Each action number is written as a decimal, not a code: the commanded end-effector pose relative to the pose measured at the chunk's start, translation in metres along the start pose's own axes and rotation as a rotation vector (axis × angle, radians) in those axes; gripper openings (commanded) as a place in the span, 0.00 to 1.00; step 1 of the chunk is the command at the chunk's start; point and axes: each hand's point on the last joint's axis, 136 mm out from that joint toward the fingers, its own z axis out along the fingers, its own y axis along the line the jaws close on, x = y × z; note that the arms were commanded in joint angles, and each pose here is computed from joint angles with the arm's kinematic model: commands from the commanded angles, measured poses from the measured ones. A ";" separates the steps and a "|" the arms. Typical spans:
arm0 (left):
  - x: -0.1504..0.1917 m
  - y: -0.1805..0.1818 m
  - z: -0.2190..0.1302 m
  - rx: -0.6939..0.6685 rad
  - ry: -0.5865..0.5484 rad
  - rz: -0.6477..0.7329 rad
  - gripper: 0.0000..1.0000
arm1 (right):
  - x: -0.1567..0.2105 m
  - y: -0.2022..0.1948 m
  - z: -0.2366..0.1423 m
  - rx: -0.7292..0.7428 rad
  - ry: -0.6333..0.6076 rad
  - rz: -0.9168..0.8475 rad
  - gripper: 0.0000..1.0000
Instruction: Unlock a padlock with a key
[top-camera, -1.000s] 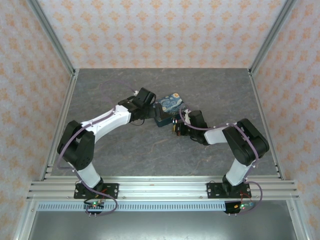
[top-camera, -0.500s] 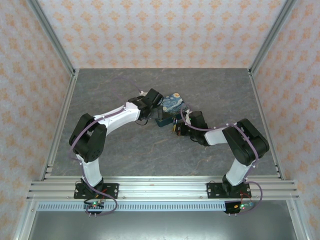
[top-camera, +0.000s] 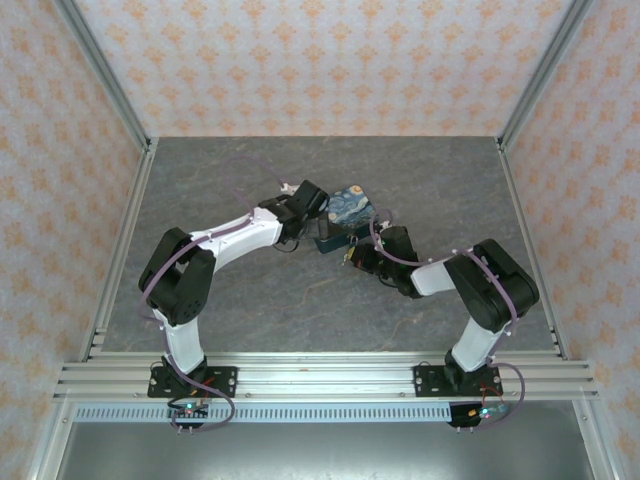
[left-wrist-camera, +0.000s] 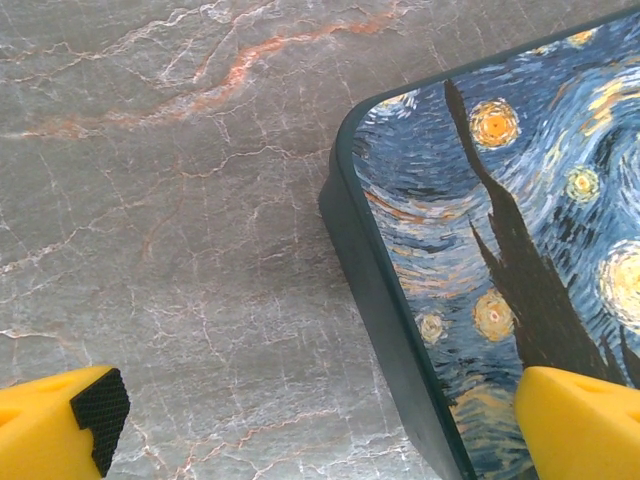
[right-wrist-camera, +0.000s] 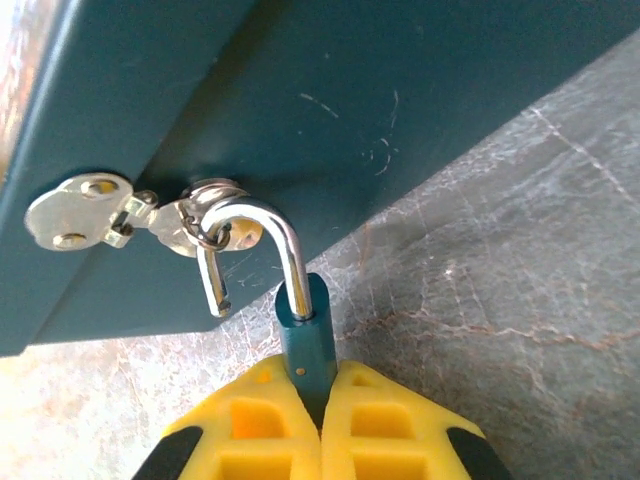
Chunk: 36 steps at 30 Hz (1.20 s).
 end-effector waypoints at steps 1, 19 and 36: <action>0.036 0.025 0.016 -0.100 0.101 0.037 1.00 | -0.009 -0.003 -0.001 0.014 -0.072 0.107 0.00; 0.049 0.025 0.023 -0.081 0.125 0.035 0.99 | -0.018 0.002 0.006 -0.049 -0.168 0.221 0.00; 0.060 0.026 0.030 -0.076 0.158 0.056 0.96 | -0.052 0.003 0.009 -0.086 -0.241 0.246 0.00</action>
